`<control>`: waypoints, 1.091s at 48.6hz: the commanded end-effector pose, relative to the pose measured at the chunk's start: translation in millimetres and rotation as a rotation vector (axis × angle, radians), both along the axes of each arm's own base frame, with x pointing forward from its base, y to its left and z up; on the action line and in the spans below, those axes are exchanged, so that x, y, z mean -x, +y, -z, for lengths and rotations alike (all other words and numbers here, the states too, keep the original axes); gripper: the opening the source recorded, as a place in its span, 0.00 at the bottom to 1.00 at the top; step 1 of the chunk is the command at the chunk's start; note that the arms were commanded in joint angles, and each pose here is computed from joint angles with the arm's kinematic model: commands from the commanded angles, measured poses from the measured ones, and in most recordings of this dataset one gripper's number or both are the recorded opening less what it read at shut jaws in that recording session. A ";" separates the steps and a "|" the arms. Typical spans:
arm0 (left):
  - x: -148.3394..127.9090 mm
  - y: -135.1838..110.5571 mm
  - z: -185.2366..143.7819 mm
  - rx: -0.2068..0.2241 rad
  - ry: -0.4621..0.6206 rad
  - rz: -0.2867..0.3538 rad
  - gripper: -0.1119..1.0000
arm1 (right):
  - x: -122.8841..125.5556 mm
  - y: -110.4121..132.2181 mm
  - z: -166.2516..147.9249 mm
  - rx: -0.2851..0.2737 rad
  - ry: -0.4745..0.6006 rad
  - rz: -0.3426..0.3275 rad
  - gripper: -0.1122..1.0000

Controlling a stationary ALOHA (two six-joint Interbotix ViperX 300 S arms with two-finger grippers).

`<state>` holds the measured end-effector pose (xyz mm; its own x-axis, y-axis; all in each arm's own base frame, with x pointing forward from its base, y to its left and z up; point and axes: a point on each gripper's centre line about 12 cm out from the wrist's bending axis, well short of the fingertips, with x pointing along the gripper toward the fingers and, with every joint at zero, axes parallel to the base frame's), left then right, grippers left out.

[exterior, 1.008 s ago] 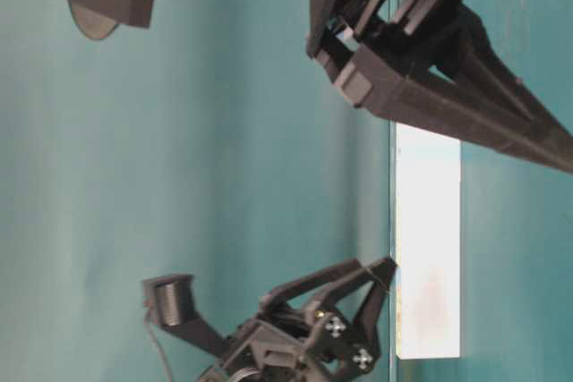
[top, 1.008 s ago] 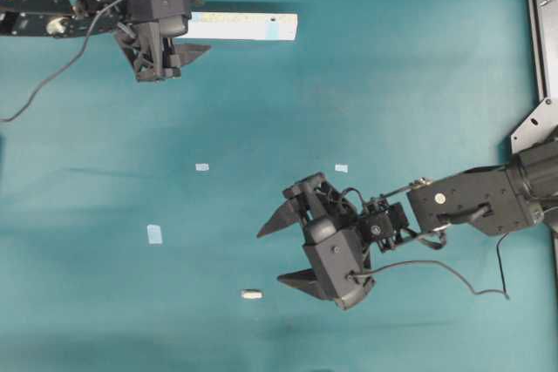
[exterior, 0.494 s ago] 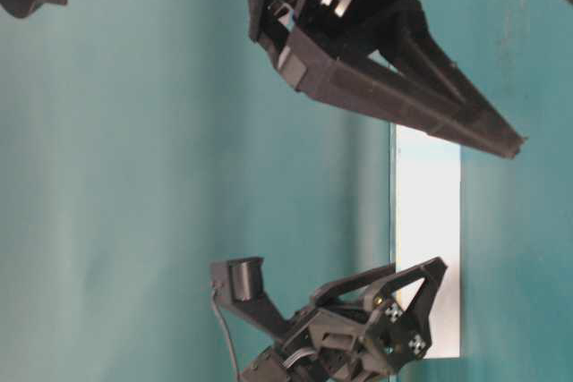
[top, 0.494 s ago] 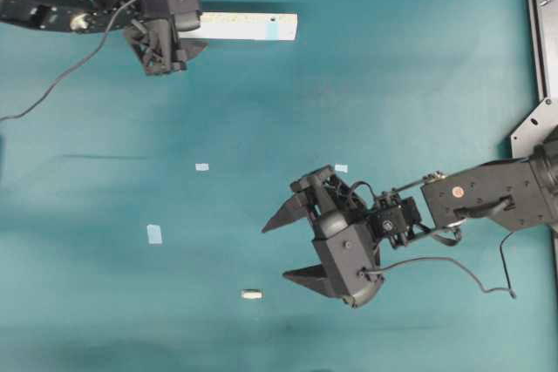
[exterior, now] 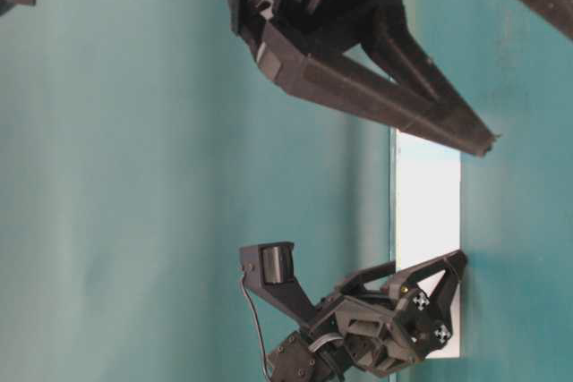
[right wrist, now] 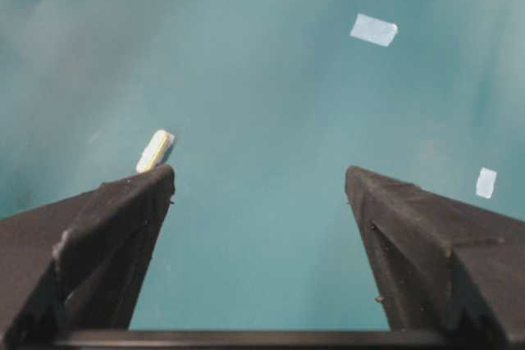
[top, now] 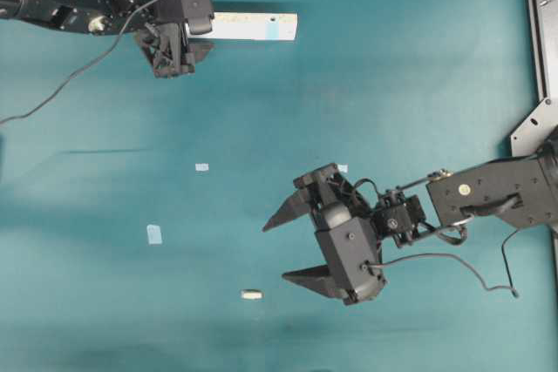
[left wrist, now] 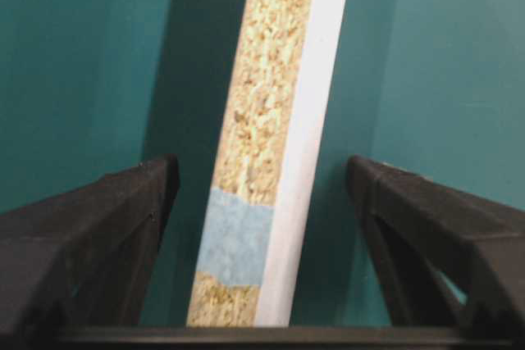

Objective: Move the wooden board into place and insert the rod into its hole.
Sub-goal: 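Close the left gripper on the end of the white particleboard strip, then drag the strip with the left gripper toward the table center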

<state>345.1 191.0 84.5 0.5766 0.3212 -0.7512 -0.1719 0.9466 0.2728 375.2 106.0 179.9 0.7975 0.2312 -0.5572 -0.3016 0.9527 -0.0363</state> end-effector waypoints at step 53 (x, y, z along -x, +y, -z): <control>-62.5 -61.6 -76.6 0.096 -0.143 0.062 0.30 | 22.2 -11.7 -63.3 -0.012 -0.069 0.024 0.98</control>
